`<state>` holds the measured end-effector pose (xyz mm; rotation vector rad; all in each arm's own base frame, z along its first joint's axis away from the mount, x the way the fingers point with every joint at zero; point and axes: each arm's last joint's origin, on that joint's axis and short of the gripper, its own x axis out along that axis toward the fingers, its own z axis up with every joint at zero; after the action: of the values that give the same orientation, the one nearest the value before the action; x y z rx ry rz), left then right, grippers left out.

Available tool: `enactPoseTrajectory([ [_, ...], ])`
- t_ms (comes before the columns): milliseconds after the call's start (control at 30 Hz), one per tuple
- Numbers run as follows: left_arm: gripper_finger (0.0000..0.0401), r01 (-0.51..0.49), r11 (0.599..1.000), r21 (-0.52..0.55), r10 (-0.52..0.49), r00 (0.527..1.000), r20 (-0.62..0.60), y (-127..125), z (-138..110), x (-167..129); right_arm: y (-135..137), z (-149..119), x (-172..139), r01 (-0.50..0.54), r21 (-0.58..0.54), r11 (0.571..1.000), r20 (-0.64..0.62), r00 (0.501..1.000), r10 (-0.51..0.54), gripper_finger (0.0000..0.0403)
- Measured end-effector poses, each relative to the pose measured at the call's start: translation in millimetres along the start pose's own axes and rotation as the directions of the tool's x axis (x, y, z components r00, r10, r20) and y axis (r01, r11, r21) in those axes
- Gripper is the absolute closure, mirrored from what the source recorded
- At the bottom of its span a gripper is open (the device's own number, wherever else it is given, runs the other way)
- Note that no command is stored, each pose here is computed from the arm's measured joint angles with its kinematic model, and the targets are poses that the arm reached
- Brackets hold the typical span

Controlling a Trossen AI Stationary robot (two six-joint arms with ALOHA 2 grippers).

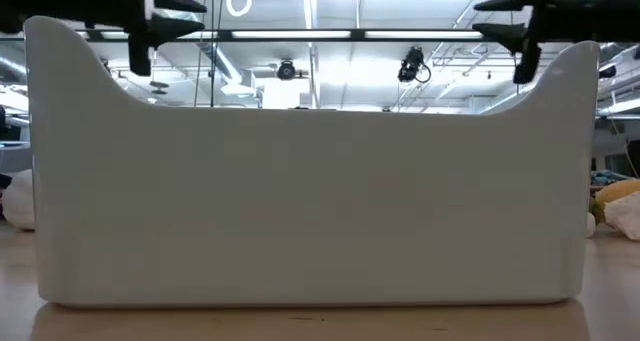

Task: Sort produce into baskets
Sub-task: Put the yellow lemon into the top white bin

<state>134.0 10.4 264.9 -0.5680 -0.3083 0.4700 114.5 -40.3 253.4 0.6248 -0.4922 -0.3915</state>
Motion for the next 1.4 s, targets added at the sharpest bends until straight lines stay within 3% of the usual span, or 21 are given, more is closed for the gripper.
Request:
enactPoseTrajectory([
  [200,0.0273,-0.127,0.987,0.098,0.139,0.983,-0.118,-13,22,15,16,5,37,0.033,-0.025,0.999,-0.039,0.999,-0.034,0.0227],
  [333,0.0259,-0.185,0.968,0.168,0.217,0.957,-0.194,-15,38,19,24,6,63,0.049,-0.105,0.993,-0.068,0.996,-0.057,0.0219],
  [567,0.0212,-0.127,0.965,0.228,0.201,0.919,-0.339,-13,50,19,33,6,94,0.073,-0.117,0.991,-0.108,0.99,-0.085,0.022],
  [767,0.0158,-0.129,0.954,0.27,0.244,0.858,-0.452,-7,35,24,34,3,108,0.135,-0.147,0.98,-0.28,0.944,-0.172,0.0219],
  [867,0.0139,-0.145,0.943,0.3,0.282,0.825,-0.489,-5,25,32,37,4,111,0.153,-0.238,0.959,-0.367,0.9,-0.235,0.0219],
  [1000,0.0126,-0.184,0.919,0.349,0.352,0.783,-0.512,0,11,46,42,10,111,0.199,-0.405,0.892,-0.435,0.816,-0.38,0.0219],
  [1100,0.0126,-0.2,0.904,0.378,0.392,0.742,-0.544,4,-1,54,47,16,109,0.199,-0.465,0.862,-0.475,0.766,-0.433,0.0219],
  [1267,0.0126,-0.173,0.929,0.327,0.353,0.682,-0.641,5,-16,63,47,23,101,0.223,-0.551,0.804,-0.524,0.657,-0.541,0.0219],
  [1400,0.0127,-0.182,0.94,0.29,0.332,0.688,-0.645,0,-13,69,40,33,93,0.284,-0.629,0.724,-0.515,0.545,-0.661,0.0219],
])
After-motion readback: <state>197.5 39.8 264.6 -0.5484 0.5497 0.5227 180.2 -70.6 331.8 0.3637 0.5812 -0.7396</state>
